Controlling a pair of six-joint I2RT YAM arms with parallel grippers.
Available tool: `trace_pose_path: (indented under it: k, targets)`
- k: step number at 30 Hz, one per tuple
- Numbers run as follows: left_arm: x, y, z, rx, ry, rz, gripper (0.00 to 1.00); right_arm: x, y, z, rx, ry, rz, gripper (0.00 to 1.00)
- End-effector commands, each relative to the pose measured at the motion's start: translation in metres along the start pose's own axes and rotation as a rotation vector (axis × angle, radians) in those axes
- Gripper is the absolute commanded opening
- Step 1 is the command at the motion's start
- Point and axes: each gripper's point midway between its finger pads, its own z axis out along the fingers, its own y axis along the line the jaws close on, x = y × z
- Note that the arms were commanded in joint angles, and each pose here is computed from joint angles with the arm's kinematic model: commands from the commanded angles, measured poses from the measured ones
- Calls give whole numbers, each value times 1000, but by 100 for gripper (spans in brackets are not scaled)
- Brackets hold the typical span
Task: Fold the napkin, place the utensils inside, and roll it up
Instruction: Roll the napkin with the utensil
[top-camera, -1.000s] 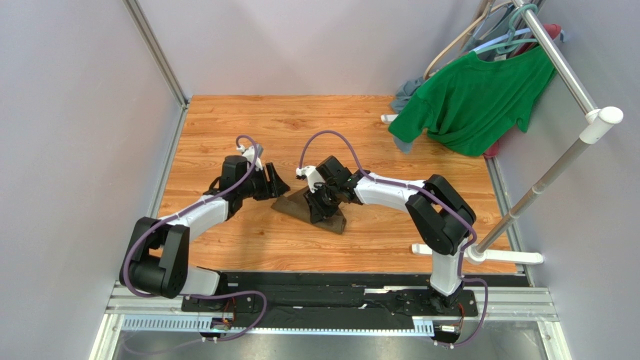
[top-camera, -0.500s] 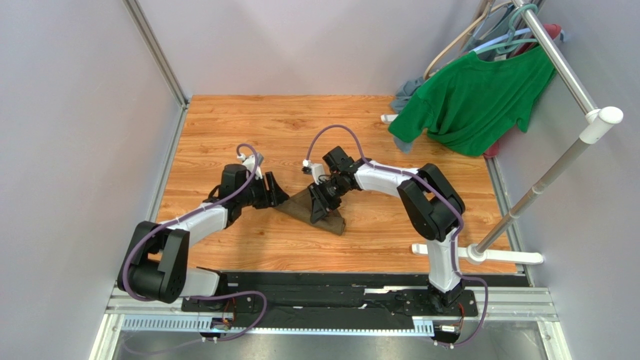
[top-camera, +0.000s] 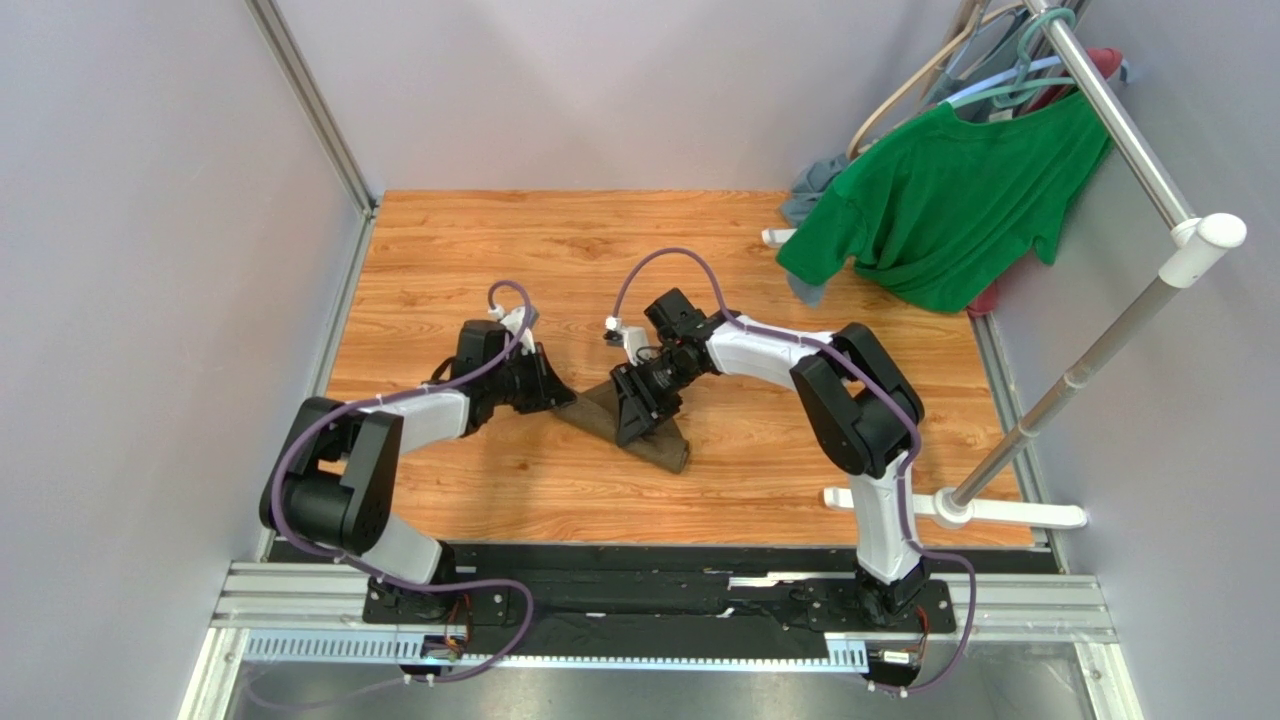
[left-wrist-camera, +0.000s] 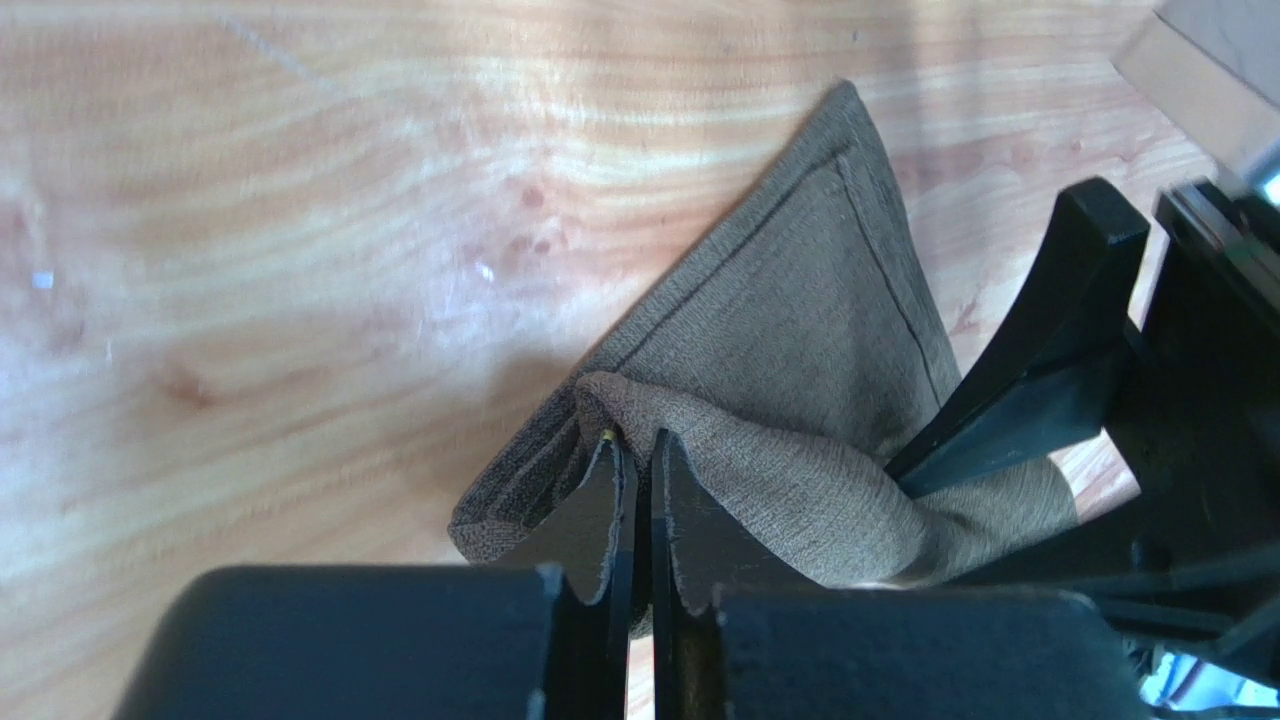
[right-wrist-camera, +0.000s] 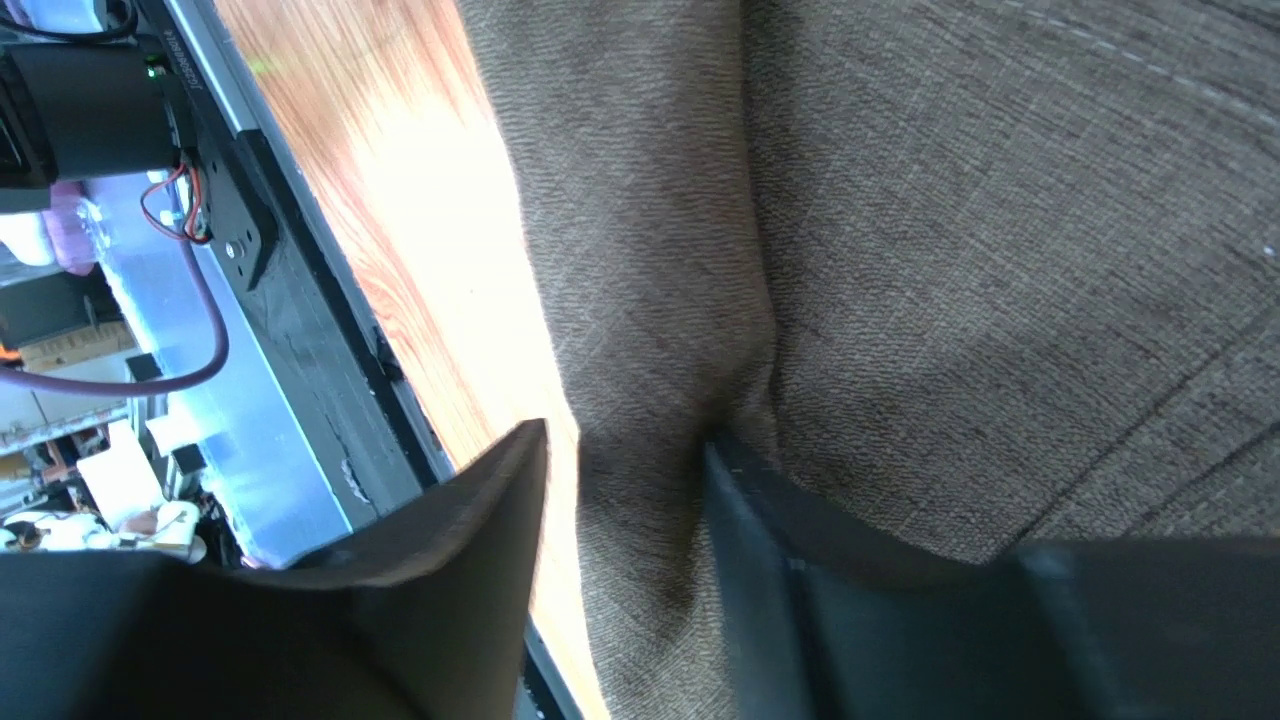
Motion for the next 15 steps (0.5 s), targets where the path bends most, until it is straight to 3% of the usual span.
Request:
trace_pose_path:
  k: [1,8,12,15]
  targets:
    - [-14,-3,7,-14,33,25,0,-14,6,-15,74,-37,-21,55]
    - [-11,0,16,-27,113,-6,0,-40,8,-52,298,-239,-156,62]
    - [-8,1,16,-40,149,-11,0,-50,26,-62,488,-370,-340,62]
    - [-7,3,17,-48,163,-13,0,-48,40,-53,565,-387,-481,62]
